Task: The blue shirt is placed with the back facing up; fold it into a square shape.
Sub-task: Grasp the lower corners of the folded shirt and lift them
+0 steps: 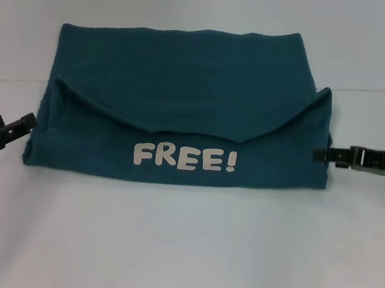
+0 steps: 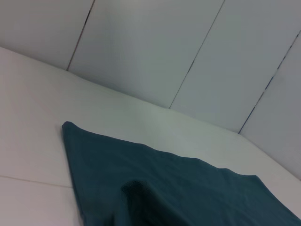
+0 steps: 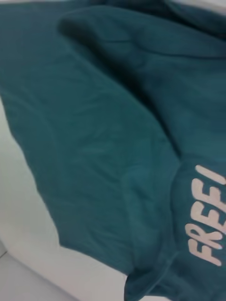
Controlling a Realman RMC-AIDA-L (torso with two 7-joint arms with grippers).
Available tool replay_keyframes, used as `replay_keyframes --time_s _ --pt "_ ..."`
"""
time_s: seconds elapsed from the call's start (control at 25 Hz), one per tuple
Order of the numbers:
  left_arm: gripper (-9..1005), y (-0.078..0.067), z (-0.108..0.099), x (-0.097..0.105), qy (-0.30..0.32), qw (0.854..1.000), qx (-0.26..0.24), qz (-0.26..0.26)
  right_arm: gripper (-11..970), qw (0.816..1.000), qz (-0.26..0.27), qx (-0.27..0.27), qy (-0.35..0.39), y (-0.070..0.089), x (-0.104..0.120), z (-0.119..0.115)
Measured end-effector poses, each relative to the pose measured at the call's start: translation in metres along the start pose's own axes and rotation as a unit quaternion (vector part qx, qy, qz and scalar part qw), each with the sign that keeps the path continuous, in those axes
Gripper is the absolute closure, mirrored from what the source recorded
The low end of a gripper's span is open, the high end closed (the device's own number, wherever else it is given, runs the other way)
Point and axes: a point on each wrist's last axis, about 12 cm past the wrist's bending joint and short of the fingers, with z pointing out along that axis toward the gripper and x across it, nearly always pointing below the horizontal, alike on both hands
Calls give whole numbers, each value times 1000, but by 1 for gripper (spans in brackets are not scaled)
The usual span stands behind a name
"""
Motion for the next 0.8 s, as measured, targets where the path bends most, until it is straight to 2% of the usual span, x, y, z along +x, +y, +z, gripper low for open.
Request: replay_keyframes --time_s 0.2,0.8 --pt "109 -1 1 0 5 1000 2 3 215 1000 12 2 4 -4 10 -1" --pt "108 -2 2 2 6 1000 4 0 225 1000 3 16 7 7 18 22"
